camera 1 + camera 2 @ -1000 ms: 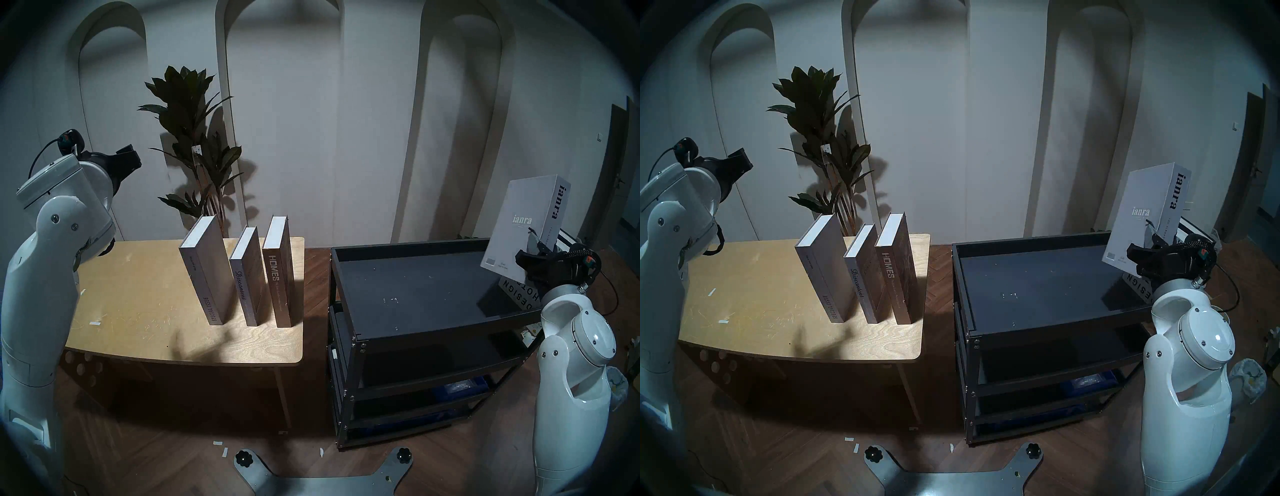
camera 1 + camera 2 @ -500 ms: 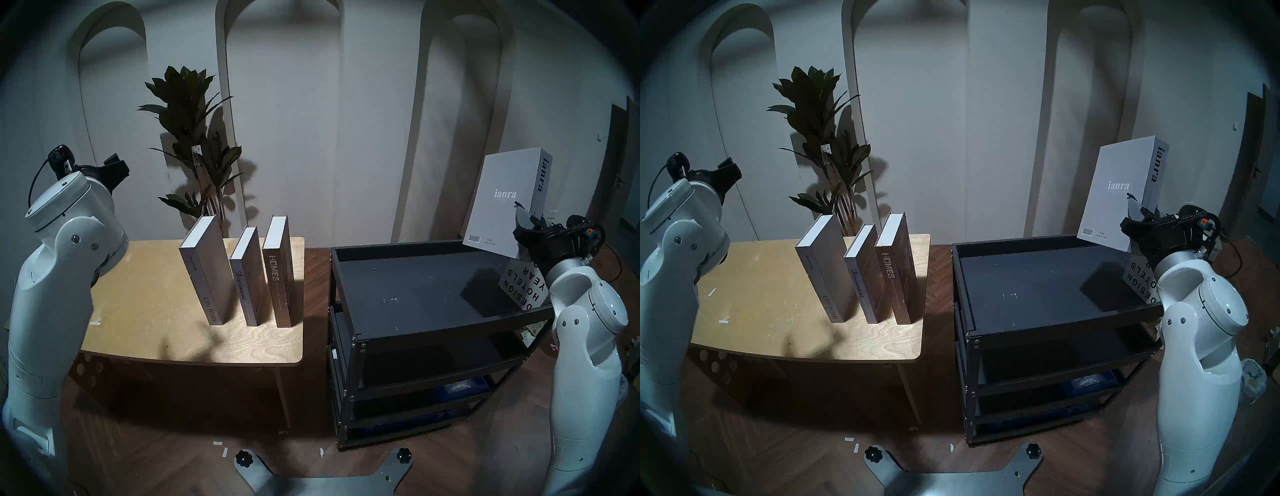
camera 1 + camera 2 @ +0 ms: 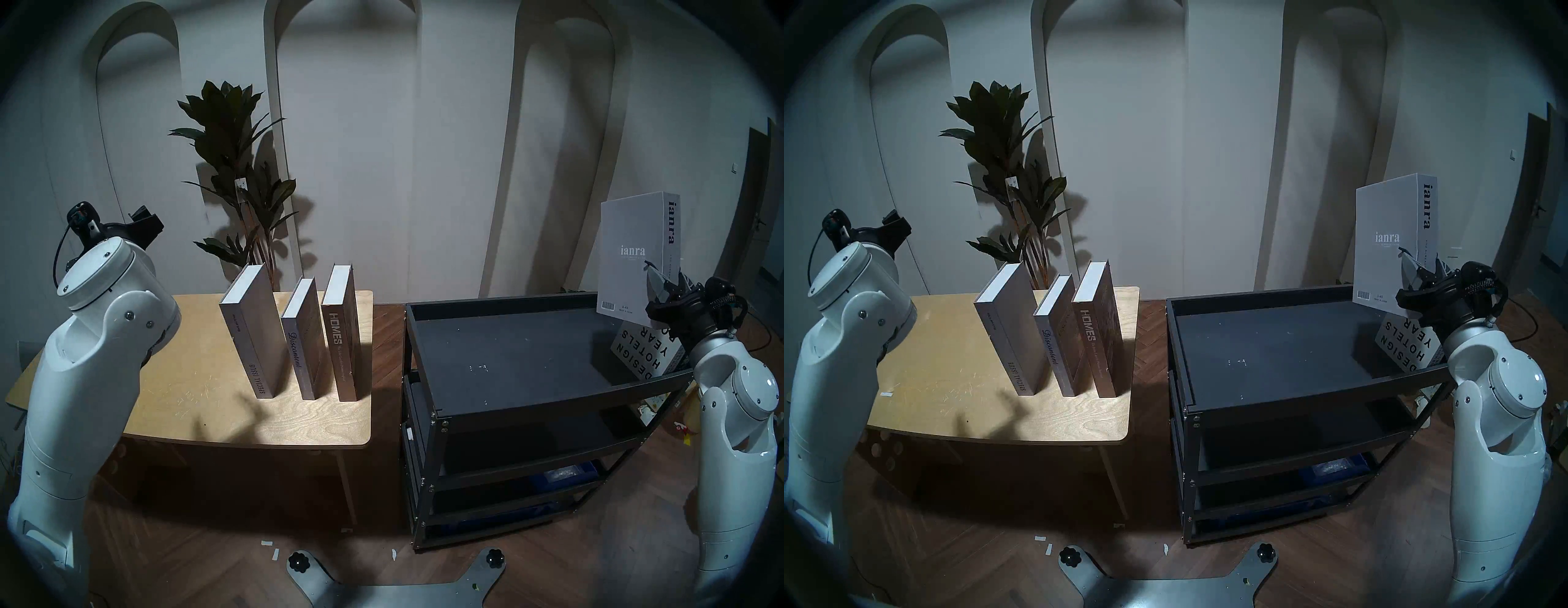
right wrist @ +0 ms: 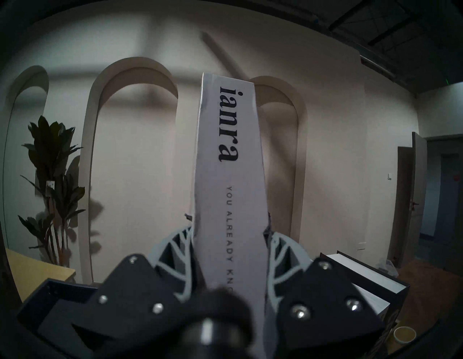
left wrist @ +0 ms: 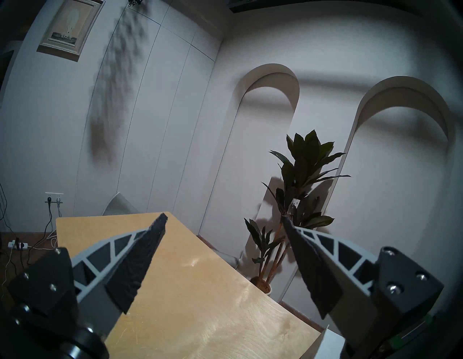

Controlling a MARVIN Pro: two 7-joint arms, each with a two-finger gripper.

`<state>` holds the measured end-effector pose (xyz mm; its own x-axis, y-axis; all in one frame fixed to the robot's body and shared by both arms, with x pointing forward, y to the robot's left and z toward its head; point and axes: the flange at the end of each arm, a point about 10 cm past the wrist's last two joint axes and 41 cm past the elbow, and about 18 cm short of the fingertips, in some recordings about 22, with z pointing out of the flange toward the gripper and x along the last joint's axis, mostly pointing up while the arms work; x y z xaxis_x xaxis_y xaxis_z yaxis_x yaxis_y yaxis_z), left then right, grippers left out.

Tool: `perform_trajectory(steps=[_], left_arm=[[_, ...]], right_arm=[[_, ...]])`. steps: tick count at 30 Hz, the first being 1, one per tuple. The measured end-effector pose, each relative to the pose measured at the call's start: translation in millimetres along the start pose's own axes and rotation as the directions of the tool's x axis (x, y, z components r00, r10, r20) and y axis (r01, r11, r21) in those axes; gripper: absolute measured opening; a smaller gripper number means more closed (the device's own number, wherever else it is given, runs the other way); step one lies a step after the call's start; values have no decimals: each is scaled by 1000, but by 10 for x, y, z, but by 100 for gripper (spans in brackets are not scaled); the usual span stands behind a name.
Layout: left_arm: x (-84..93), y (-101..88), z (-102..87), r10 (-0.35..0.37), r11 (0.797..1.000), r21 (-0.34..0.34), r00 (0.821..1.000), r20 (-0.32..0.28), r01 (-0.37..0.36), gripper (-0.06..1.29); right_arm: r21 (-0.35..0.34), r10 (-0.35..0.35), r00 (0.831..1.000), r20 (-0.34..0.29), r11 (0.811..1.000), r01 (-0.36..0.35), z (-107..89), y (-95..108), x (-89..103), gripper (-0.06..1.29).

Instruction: Move the books from the display table onto the shelf, standing them upright with spines facing out and tallest at one end

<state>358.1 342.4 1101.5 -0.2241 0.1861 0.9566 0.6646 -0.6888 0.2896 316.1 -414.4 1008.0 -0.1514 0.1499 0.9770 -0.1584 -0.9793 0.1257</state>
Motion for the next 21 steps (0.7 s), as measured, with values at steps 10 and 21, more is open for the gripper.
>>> perform_trajectory(steps=[10, 21], left_arm=[[14, 12, 7, 23, 1000, -12, 997, -80, -24, 123], [-4, -77, 66, 47, 994, -86, 987, -156, -60, 123]], right_arm=[[-1, -70, 998, -1, 998, 70, 144, 125, -438, 36], [-2, -117, 990, -74, 993, 118, 216, 236, -611, 36]])
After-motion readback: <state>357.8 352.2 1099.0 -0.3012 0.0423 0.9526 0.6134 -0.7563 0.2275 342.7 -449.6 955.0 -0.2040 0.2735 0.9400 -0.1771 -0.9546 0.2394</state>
